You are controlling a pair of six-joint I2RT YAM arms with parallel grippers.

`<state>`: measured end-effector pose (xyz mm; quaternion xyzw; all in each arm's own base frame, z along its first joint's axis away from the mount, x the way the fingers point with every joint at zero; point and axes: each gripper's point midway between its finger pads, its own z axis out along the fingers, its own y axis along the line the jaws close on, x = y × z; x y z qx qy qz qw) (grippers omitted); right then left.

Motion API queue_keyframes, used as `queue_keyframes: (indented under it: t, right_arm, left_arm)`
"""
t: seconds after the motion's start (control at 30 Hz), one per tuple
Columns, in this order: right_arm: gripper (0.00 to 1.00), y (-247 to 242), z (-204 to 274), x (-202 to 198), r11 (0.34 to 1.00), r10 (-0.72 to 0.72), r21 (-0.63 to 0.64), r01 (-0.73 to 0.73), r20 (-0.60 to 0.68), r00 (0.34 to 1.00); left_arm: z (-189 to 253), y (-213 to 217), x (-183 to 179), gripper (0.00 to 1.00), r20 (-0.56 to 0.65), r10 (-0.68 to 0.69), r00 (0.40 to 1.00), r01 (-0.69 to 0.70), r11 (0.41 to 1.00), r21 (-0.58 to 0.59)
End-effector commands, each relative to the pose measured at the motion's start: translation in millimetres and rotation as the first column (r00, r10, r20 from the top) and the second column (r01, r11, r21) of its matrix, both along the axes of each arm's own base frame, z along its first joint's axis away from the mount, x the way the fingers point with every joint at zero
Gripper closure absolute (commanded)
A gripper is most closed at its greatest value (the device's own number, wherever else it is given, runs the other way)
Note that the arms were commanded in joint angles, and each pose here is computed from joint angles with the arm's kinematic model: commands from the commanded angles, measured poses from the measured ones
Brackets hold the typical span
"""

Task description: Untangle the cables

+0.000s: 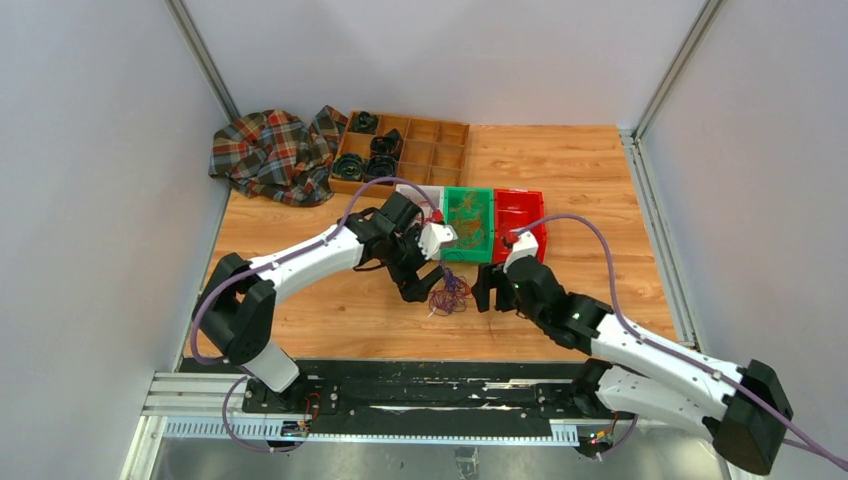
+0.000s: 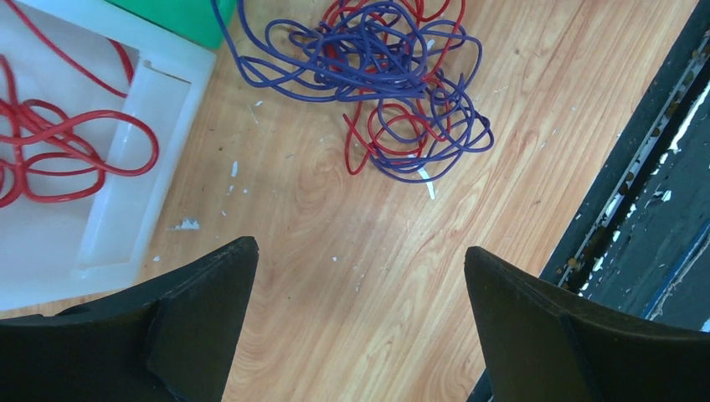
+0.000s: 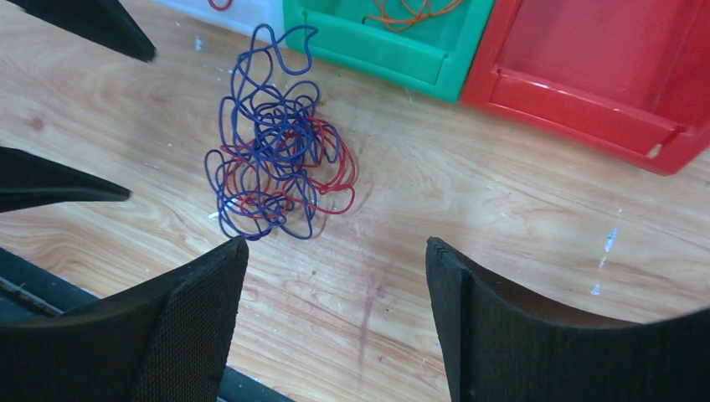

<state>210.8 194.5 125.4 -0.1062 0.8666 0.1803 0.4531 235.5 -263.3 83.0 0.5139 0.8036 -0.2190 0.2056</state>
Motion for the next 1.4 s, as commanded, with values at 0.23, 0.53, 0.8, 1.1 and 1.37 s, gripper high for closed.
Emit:
queue_keyframes:
  t: [0.23, 0.53, 0.8, 1.1, 1.37]
  right_arm:
    - [0.25, 67, -21, 39, 0.992, 0.104, -0.071, -0.109, -0.073, 0.992]
    - [0.46, 93, -50, 48, 0.988, 0.126, -0.080, -0.136, -0.121, 0.985]
    - [0.92, 111, -9, 38, 0.975, 0.218, 0.053, -0.216, -0.035, 0.975]
    - [0.99, 108, 60, 15, 0.918, 0.261, 0.275, -0.287, 0.126, 0.957]
    - [0.99, 109, 100, 5, 0.848, 0.245, 0.431, -0.308, 0.197, 0.949]
  left_arm:
    - [68, 42, 42, 0.02, 0.121, 0.161, 0.979, -0.146, 0.981, -0.127]
    - [80, 69, 29, 0.02, 0.139, 0.172, 0.975, -0.155, 0.980, -0.129]
    - [90, 69, 19, 0.01, 0.151, 0.137, 0.979, -0.114, 0.982, -0.153]
    - [94, 61, 2, 0.03, 0.118, 0.080, 0.990, -0.053, 0.976, -0.209]
    - [113, 46, -23, 0.05, 0.075, -0.006, 0.997, 0.030, 0.946, -0.322]
